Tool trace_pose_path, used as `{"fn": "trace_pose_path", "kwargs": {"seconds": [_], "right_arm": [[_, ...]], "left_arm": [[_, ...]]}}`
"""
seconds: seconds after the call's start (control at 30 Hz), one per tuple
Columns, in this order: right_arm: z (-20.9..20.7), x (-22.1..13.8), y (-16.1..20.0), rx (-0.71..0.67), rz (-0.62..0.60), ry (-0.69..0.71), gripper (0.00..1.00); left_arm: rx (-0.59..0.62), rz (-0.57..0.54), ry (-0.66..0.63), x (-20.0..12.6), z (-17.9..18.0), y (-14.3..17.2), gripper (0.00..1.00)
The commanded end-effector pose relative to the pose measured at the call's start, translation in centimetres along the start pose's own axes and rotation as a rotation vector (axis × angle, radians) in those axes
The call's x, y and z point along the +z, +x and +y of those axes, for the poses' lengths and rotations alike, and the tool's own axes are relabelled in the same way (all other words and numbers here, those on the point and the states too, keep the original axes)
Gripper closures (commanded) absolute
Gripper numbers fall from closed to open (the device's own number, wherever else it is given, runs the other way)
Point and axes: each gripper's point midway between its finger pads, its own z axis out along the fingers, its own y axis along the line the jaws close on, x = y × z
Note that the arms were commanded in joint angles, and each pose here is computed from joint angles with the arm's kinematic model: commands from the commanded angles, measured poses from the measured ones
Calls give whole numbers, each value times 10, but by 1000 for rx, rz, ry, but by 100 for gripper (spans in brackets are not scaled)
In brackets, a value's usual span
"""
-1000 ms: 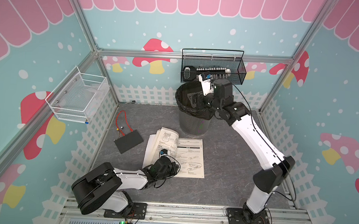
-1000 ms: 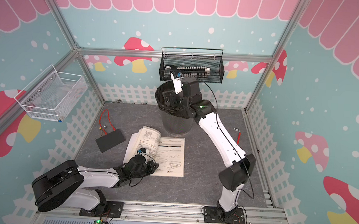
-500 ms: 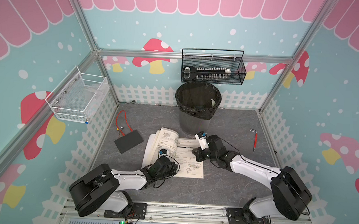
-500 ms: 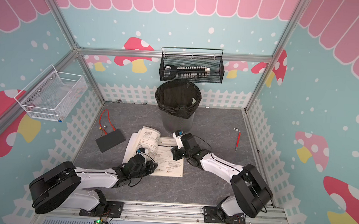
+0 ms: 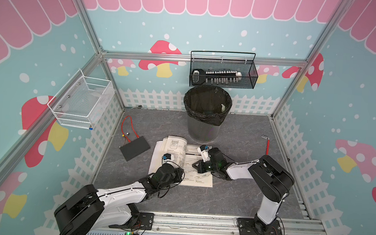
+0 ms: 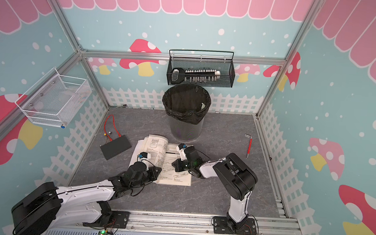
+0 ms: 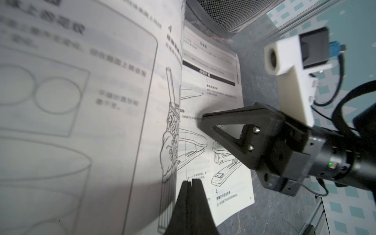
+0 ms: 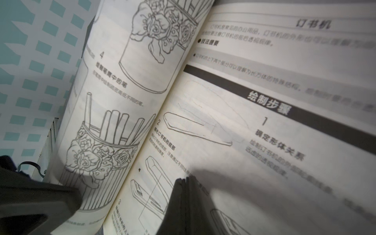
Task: Peel off the used sticky note
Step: Close the book at the center of the board.
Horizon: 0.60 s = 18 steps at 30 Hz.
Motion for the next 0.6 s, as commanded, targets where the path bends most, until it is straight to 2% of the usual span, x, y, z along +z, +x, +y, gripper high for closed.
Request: {"fn": "trace_pose_path", "kwargs": {"seconds": [0.0, 0.1, 0.2, 0.3, 0.57], "right_arm": [[-17, 5, 19, 53, 33, 58, 100], [-27, 1, 28, 76, 41, 101, 100], [-33, -3, 35, 85, 45, 124, 100], [-35, -6, 40, 87, 51, 131, 100], [-38, -11, 50, 83, 63, 135, 100]], "left_arm": [[54, -169, -133, -20, 5, -54, 100], [-9, -266, -283, -38, 40, -93, 97], [-132, -284, -383, -44, 95, -112, 96], [-211, -276, -433, -43, 132, -116, 100], [-289, -250, -553, -31, 181, -117, 100]]}}
